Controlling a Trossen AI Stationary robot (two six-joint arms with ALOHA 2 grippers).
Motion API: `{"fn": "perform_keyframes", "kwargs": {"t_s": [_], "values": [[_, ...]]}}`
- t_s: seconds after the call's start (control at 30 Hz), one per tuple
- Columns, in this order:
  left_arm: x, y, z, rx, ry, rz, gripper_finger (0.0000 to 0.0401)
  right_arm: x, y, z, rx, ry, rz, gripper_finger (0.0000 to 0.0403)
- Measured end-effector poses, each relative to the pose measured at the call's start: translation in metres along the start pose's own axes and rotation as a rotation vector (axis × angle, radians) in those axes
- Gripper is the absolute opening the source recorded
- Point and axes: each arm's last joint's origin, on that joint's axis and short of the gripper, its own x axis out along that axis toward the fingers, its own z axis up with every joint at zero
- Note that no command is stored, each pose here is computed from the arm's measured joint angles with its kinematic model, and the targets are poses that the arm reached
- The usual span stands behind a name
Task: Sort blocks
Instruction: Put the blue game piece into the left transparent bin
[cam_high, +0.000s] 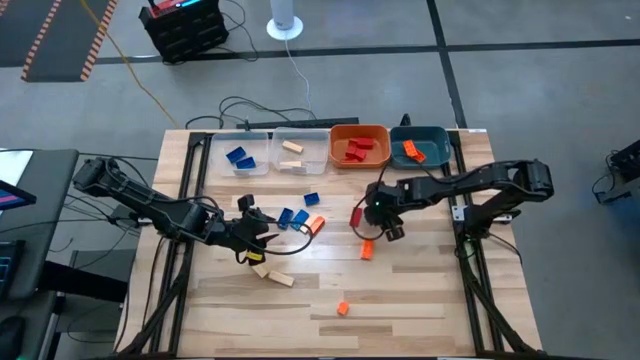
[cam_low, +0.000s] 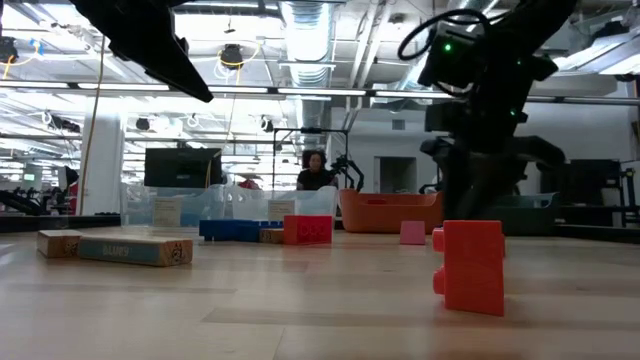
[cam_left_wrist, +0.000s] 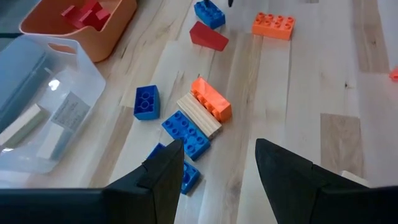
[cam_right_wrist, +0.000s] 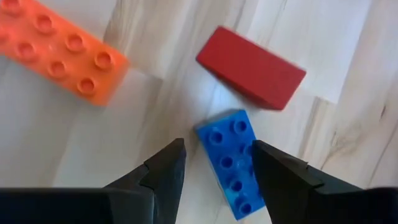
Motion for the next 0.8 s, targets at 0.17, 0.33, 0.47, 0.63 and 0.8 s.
{"fn": "perform_keyframes", "kwargs": {"t_s": [0.17, 0.33, 0.47, 0.63, 0.8], "values": [[0.000, 0.000, -0.002, -0.001, 0.016, -0.003, 0.0192, 0.000, -0.004, -0.003, -0.012, 0.004, -0.005, 0.0217], [0.000, 0.000, -0.002, -0.003, 0.016, -0.003, 0.0192, 0.000, -0.010, -0.006, 0.021, 0.009, -0.012, 0.0230], [0.000, 0.000, -0.001, -0.005, 0.014, -0.003, 0.0192, 0.000, -0.013, -0.008, 0.021, 0.013, -0.015, 0.0258], [0.000, 0.000, -0.001, -0.005, 0.010, 0.006, 0.0192, 0.002, -0.013, -0.008, -0.022, 0.019, -0.008, 0.0276], [0.000, 0.000, -0.001, -0.014, 0.009, 0.008, 0.0192, 0.014, -0.017, -0.014, 0.004, 0.038, 0.058, 0.0276]]}}
